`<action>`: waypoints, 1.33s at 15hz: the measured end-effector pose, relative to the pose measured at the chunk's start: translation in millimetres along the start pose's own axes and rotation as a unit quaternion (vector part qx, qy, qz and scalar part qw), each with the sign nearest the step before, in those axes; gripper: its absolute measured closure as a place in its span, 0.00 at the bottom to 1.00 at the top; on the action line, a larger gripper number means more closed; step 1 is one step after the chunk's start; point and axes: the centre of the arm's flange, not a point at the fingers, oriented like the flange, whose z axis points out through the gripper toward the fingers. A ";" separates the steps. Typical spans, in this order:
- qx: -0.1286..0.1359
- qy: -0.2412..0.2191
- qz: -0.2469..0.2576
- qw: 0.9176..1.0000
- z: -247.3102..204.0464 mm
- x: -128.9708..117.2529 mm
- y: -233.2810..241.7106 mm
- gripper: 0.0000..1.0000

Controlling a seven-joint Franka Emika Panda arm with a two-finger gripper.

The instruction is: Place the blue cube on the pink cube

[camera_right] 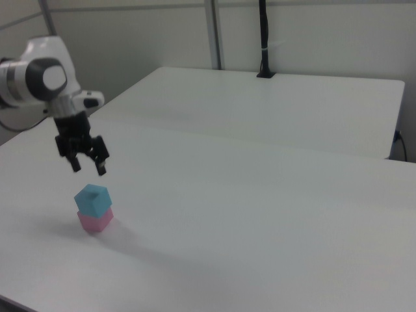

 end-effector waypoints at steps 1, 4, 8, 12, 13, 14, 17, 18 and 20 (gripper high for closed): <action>0.002 0.007 0.013 1.000 -14.9 4.8 13.5 0.00; 0.015 0.042 0.076 0.996 -70.9 21.9 88.7 0.00; 0.028 0.079 0.104 0.991 -122.9 24.0 173.8 0.00; 0.026 0.099 0.084 0.991 -144.1 19.3 217.2 0.00; 0.025 0.101 0.080 0.991 -145.5 19.0 219.7 0.00; 0.025 0.101 0.078 0.992 -145.7 19.1 219.5 0.00; 0.025 0.096 0.074 0.992 -143.5 19.9 216.0 0.00; 0.025 0.094 0.074 0.992 -142.9 20.1 215.7 0.00; 0.025 0.085 0.073 0.993 -140.9 18.5 215.3 0.00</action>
